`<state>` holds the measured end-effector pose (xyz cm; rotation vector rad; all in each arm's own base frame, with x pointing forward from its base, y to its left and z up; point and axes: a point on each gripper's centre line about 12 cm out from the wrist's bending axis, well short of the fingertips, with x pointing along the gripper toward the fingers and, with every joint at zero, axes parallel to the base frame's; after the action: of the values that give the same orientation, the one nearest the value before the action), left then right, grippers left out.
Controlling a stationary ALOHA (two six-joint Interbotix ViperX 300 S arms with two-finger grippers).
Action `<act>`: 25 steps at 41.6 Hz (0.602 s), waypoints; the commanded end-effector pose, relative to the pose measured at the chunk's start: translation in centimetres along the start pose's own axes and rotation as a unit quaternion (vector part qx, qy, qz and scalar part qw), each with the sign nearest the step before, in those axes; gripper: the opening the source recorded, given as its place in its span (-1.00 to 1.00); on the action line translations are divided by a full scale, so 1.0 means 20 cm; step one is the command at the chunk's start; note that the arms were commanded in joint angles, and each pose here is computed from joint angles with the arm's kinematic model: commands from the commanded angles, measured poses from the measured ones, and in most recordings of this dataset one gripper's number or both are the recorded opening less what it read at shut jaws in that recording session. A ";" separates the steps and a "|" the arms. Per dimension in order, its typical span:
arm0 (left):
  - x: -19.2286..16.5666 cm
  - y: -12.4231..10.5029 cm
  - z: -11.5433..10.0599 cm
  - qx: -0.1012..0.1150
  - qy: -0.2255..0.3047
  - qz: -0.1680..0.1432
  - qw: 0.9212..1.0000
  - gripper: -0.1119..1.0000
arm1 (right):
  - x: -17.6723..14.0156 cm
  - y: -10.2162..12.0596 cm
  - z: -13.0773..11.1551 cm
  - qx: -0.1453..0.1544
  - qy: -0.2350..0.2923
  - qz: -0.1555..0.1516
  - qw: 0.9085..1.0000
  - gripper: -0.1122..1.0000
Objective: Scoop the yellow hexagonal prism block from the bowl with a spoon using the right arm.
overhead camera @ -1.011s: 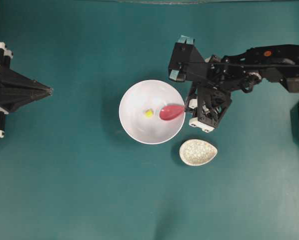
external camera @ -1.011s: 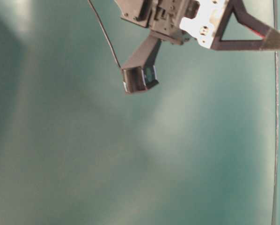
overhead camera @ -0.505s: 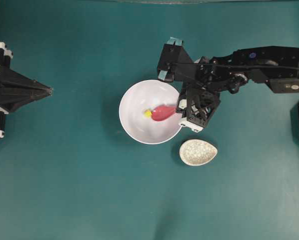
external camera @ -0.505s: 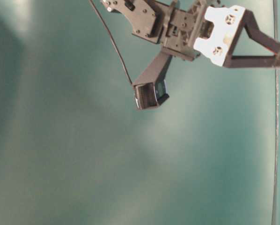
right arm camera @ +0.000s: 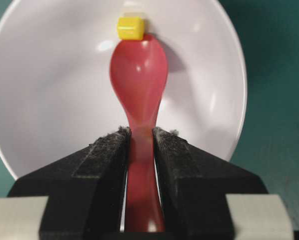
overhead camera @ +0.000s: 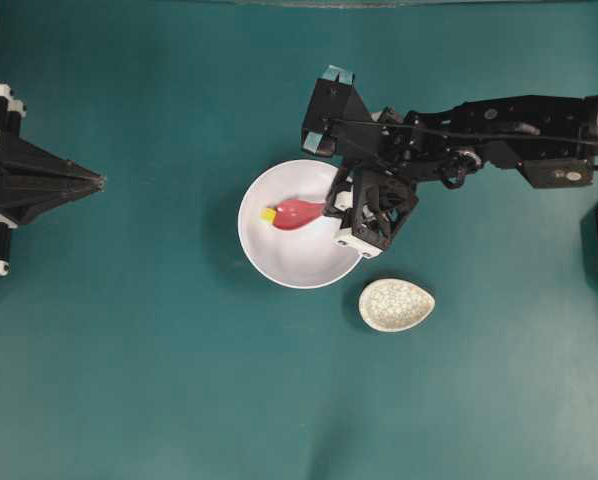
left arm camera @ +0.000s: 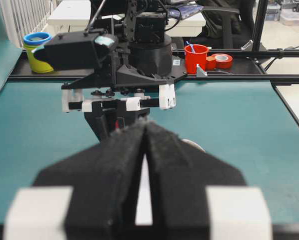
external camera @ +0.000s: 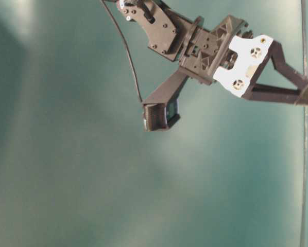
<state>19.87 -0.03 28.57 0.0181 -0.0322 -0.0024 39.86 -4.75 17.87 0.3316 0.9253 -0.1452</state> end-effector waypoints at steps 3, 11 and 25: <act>0.01 0.00 0.03 0.002 -0.011 0.000 1.000 -0.80 | -0.04 0.02 0.08 -0.004 -0.040 0.005 0.999 -0.38; 0.01 0.00 0.03 0.002 -0.009 0.001 1.000 -0.80 | -0.07 0.03 0.10 -0.004 -0.056 0.006 0.998 -0.38; 0.01 0.00 0.03 0.002 -0.009 0.000 1.000 -0.80 | -0.12 0.03 0.11 -0.005 -0.071 0.008 0.997 -0.38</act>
<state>19.86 -0.03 28.59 0.0166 -0.0338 -0.0020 40.27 -4.92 19.16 0.3226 0.8437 -0.1516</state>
